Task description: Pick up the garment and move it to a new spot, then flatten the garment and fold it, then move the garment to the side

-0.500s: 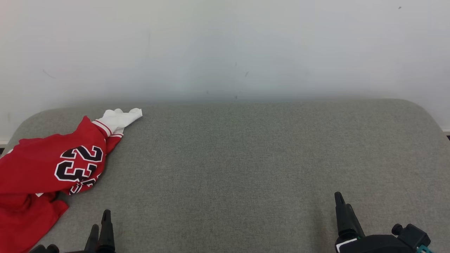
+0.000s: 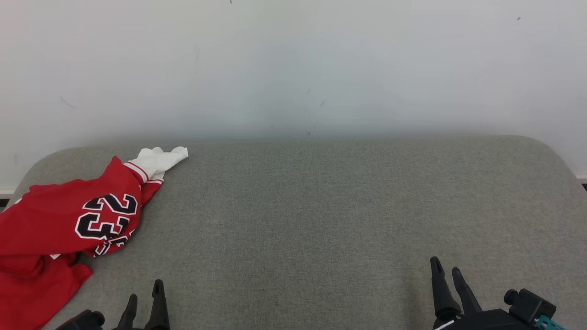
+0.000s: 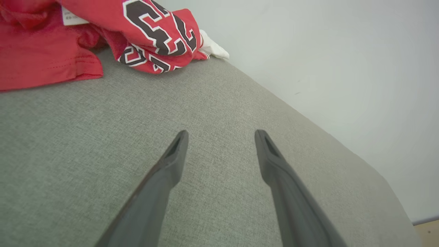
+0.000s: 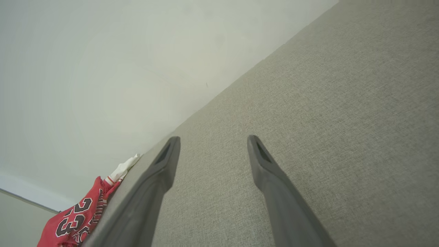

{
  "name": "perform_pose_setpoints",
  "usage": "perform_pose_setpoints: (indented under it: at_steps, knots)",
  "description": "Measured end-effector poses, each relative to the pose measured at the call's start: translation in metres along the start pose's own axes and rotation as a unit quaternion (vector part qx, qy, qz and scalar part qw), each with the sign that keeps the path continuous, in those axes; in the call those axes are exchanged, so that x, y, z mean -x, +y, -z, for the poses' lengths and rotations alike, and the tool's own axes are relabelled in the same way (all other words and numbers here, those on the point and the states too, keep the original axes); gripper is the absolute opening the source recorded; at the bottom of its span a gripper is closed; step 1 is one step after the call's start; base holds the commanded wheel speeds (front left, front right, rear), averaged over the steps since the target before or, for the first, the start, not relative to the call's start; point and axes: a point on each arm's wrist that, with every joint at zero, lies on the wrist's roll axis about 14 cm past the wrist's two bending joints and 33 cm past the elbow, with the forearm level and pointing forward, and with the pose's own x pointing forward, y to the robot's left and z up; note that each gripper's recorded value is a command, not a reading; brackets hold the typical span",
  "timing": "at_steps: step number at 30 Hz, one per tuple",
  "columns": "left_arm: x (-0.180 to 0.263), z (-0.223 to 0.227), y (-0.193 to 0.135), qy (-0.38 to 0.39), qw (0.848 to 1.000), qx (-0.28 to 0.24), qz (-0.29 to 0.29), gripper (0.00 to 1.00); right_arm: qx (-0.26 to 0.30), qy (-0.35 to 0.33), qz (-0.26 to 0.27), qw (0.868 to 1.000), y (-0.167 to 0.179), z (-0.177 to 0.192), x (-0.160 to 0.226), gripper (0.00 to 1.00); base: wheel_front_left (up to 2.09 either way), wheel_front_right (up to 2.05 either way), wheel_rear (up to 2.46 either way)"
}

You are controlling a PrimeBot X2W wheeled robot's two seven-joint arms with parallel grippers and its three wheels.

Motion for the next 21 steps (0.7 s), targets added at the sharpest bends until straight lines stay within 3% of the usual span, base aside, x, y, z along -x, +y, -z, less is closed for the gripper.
perform_pose_setpoints:
  at_steps: [11, 21]
  knots:
    - [0.001, -0.005, -0.007, -0.015, 0.995, -0.1, 0.005, 1.0, 0.101, 0.017, -0.021, 0.994, 0.009, 0.004, 0.004, 1.0, 0.0, 0.0, 0.0]
    - [0.004, -0.01, -0.011, -0.03, 0.986, -0.162, 0.02, 1.0, 0.159, 0.023, -0.03, 0.987, 0.011, 0.005, 0.007, 1.0, 0.0, 0.0, 0.0]
